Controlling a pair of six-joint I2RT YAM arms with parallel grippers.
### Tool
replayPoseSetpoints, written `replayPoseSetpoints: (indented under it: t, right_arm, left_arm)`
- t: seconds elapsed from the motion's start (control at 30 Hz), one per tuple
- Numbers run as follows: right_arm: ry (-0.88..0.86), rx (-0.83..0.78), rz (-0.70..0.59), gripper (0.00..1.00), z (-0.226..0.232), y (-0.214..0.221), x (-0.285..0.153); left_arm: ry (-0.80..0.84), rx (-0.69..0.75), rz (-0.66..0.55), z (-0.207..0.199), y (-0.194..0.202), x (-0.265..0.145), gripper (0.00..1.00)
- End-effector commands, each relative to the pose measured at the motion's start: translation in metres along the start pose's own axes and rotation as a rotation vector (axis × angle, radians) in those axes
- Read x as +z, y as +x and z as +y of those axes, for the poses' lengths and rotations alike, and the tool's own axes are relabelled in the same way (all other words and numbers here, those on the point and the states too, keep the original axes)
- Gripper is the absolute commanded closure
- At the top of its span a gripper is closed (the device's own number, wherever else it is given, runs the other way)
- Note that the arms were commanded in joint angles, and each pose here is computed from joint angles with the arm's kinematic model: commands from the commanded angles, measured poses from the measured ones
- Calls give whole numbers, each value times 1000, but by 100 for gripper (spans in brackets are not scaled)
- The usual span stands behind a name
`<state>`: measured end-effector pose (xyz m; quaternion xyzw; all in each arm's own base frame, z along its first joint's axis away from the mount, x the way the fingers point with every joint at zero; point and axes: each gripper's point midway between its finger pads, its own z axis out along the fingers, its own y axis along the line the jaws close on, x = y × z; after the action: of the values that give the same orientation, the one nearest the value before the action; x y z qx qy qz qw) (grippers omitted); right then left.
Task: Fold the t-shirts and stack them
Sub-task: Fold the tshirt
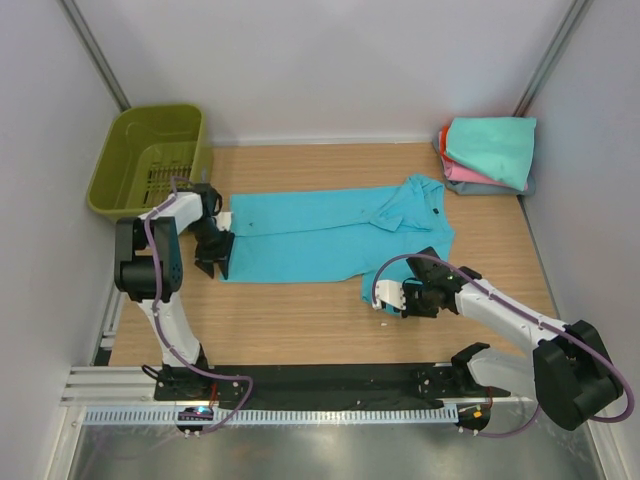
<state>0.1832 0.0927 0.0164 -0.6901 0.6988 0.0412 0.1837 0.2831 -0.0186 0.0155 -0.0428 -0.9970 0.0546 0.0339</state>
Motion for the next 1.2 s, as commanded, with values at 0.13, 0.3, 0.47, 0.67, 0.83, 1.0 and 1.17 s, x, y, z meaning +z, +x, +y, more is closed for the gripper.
replayPoseSetpoints:
  t: [0.13, 0.3, 0.47, 0.67, 0.83, 1.0, 1.17]
  right_arm:
    - [43, -7, -16, 95, -13, -8, -2]
    - [60, 4, -13, 98, -17, -7, -3]
    - [73, 17, -5, 99, -18, -4, -4]
    - [160, 91, -27, 99, -39, -10, -18]
    - [306, 163, -100, 99, -89, -32, -59]
    - [419, 224, -153, 98, -137, -47, -90]
    - [492, 300, -153, 98, -175, -36, -103]
  left_arm:
    - [43, 4, 8, -5, -1, -5, 73]
    - [63, 14, 2, -9, 0, -8, 91]
    - [78, 14, -20, -12, 1, -14, 100]
    - [94, 33, -75, -18, -4, -36, 100]
    - [77, 56, -192, -20, -20, -74, 100]
    - [73, 71, -241, -21, -37, -95, 100]
    - [74, 74, -246, -20, -52, -96, 100]
